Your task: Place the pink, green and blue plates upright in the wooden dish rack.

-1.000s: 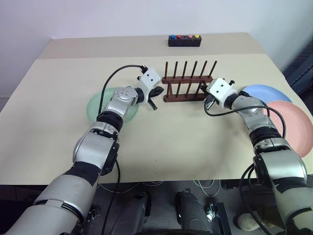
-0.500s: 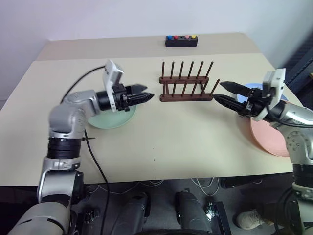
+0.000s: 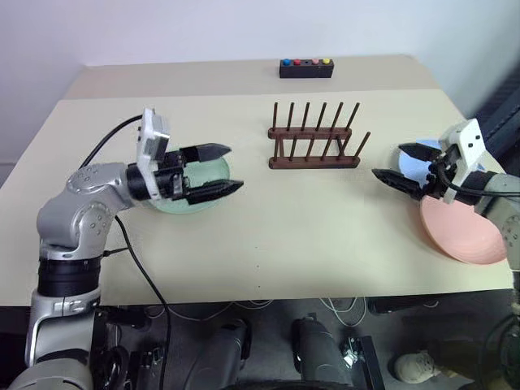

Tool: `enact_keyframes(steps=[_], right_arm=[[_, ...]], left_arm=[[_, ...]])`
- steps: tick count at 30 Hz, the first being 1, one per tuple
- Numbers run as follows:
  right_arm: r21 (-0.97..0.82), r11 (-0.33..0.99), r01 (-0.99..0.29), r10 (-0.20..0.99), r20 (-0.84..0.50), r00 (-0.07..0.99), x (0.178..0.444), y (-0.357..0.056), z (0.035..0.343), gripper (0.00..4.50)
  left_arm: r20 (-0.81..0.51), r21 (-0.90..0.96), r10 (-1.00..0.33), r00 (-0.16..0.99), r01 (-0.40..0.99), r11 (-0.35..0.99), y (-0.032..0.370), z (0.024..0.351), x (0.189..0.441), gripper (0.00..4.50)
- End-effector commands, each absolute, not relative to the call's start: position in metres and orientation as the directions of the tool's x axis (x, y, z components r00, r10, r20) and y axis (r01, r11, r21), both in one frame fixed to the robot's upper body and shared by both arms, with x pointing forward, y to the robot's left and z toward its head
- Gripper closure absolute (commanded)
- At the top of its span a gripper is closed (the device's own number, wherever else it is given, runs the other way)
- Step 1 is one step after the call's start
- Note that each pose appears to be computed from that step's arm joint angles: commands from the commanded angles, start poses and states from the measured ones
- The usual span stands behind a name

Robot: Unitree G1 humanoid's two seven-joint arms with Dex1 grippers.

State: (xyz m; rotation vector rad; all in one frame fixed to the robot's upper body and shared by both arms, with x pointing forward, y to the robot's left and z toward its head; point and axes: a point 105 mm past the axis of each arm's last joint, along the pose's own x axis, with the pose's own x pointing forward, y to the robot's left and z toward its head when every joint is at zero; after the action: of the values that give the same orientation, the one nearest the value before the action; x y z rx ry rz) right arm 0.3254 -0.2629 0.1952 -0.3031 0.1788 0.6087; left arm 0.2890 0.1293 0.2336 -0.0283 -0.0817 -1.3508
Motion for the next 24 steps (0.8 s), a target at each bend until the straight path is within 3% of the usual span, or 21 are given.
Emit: enact_keyframes(steps=[1,9,20,22,24], right_arm=[[-0.27,0.809,-0.522,0.443,-0.303,0.844,0.31,-0.283,0.203,0.08],[-0.276,0.864,-0.422,0.291,-0.412,0.864,0.271,-0.308,0.196,0.08],[-0.368,0.856,-0.363,0.109,-0.558,0.823,0.249,-0.322,0.144,0.08],[-0.361,0.872,-0.331,0.08,-0.561,0.824,0.25,-0.331,0.142,0.59],[-0.377,0.861,-0.343,0.055,-0.601,0.798,0.246,-0.337,0.131,1.44]], left_arm=[[0.143,0.063,-0.979,0.143,0.986,0.153,0.135,0.256,0.274,0.01],[0.168,0.032,-0.985,0.033,0.999,0.039,0.125,0.262,0.27,0.01],[0.151,0.044,-0.988,-0.044,0.998,-0.038,0.109,0.256,0.277,0.01],[0.145,0.048,-0.988,-0.046,0.998,-0.039,0.109,0.255,0.277,0.0],[0.138,0.053,-0.989,-0.045,0.998,-0.038,0.109,0.255,0.277,0.0]])
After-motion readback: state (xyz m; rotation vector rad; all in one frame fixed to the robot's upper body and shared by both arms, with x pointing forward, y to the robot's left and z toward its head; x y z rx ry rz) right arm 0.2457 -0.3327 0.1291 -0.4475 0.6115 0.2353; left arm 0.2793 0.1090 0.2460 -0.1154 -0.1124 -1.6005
